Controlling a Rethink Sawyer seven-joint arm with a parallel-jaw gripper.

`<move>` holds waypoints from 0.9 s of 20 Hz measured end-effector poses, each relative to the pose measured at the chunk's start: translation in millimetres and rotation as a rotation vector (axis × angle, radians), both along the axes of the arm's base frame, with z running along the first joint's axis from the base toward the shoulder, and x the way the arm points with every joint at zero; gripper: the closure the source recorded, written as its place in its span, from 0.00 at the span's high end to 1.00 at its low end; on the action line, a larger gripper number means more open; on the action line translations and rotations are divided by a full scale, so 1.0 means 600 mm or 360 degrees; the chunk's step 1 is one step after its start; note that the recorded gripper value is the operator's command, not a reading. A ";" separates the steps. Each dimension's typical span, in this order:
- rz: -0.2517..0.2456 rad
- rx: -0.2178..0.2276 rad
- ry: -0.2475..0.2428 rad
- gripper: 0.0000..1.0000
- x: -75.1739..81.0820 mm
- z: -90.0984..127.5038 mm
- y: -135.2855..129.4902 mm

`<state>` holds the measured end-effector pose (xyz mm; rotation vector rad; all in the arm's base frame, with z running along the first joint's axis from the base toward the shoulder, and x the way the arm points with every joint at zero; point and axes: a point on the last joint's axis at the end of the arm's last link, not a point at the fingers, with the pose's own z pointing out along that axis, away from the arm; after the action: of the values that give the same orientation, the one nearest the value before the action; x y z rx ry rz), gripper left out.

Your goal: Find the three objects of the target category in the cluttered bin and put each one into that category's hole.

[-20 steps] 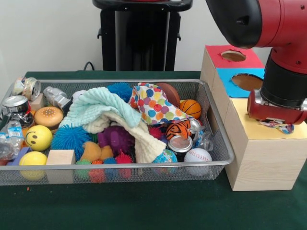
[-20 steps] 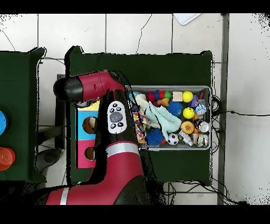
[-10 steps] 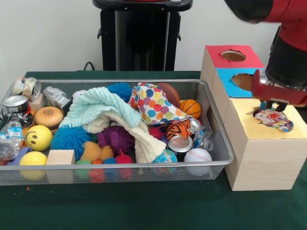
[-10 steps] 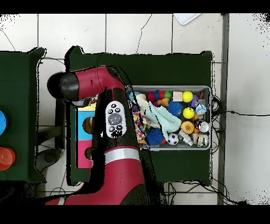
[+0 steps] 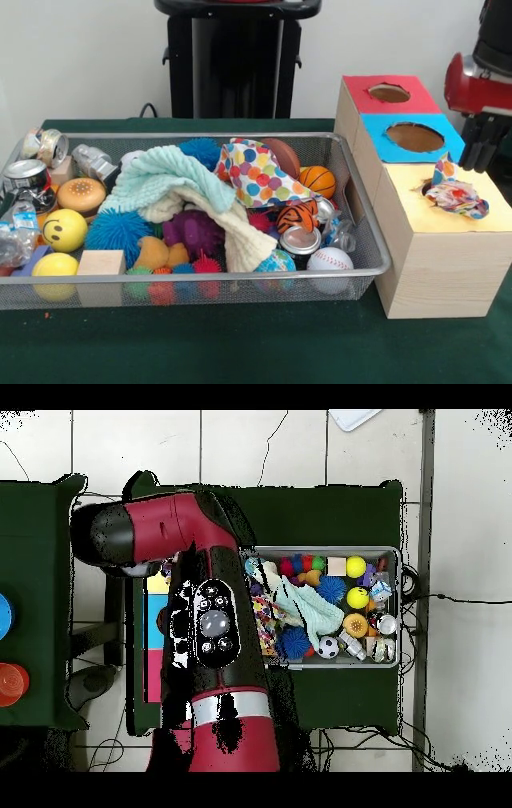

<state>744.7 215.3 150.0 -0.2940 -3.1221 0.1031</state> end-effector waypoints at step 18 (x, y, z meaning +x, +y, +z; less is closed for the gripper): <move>-0.0123 0.0007 -0.0074 0.00 0.075 -0.024 -0.089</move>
<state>789.5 161.9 135.5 -0.4221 -3.1514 0.0905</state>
